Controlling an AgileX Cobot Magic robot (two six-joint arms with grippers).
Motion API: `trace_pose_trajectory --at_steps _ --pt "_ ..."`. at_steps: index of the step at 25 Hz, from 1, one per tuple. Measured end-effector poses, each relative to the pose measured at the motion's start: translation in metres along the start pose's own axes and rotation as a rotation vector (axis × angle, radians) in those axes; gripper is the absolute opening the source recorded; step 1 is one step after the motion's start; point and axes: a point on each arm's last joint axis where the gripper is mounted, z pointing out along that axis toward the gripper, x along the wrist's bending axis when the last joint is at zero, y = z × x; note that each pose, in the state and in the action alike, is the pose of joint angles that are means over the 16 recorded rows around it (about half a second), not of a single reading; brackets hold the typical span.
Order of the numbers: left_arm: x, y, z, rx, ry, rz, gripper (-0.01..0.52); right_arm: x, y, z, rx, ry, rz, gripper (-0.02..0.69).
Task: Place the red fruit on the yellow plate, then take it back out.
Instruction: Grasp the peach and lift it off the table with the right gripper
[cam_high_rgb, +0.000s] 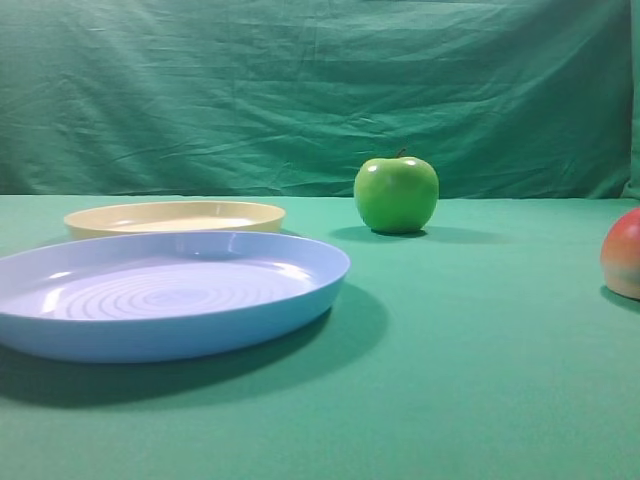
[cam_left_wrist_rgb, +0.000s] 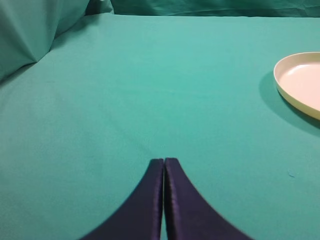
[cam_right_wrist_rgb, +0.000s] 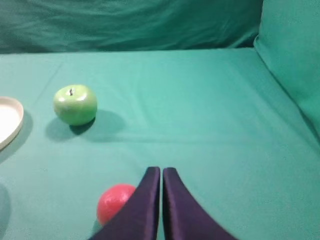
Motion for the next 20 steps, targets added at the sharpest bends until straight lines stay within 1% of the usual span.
trace_pose_trajectory --at_steps 5,11,15,20 --pt "0.000 0.000 0.000 0.000 0.000 0.000 0.000 0.004 0.029 -0.005 0.218 0.030 -0.013 0.000" --pt "0.000 0.000 0.000 0.000 0.000 0.000 0.000 0.009 0.048 0.001 0.441 0.060 -0.023 0.000" --pt "0.000 0.000 0.000 0.000 0.000 0.000 0.000 0.014 0.053 0.011 0.530 0.089 -0.042 0.000" --pt "0.000 0.000 0.000 0.000 0.000 0.000 0.000 0.021 0.055 0.028 0.594 0.130 -0.087 0.003"
